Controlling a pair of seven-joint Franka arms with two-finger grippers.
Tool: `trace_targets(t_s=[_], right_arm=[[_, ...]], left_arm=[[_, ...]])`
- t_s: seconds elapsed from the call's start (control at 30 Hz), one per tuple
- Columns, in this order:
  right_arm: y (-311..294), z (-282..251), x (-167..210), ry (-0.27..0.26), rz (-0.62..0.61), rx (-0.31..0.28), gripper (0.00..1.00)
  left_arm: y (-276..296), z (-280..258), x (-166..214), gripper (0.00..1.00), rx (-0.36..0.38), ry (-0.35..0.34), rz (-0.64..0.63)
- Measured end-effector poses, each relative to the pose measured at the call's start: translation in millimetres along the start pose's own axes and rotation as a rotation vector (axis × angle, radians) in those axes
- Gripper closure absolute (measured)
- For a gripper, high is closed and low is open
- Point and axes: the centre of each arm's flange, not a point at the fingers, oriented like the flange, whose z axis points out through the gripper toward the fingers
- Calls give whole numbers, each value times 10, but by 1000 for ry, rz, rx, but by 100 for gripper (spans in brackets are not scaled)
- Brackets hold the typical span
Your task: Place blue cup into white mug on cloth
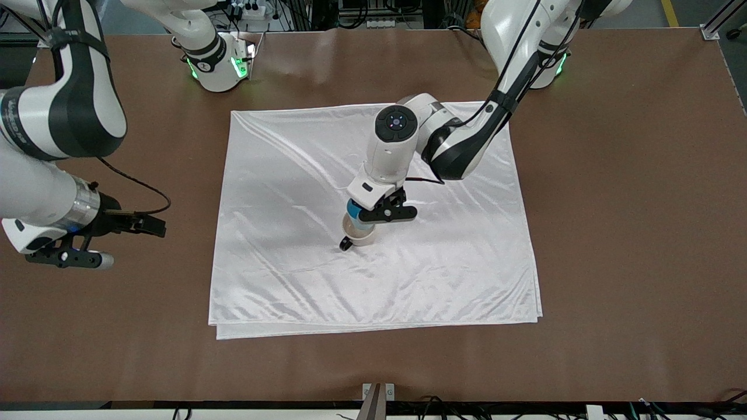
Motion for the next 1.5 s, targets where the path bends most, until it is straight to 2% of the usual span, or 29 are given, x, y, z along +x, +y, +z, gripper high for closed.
trace_targets(t_s=[0.3,0.43,0.47,0.7,0.77,0.8,0.93,1.2,1.5], right_arm=[[110,-165,-127,-5,-28,-4,0],[139,-195,-142,-1,-33,-5,0],[145,-198,-144,-1,-33,-5,0],[150,-232,-167,3,-36,-5,0],[149,-251,-181,3,-37,-5,0],[148,-261,-189,4,-37,-5,0],[145,-292,-207,7,-38,-6,0],[128,-329,-223,16,-42,-5,0],[90,-389,-228,42,-48,-1,0]], left_arm=[[-7,5,12,93,1,1,-2],[-11,2,20,76,1,3,-3],[-10,0,22,67,1,3,-3],[9,-65,61,37,-9,13,-5],[19,-125,87,29,-14,20,-7],[22,-169,103,20,-14,23,-8],[-27,-442,228,2,-2,44,-21],[-315,-1376,541,0,32,96,-46],[-797,-2221,760,0,83,109,-60]])
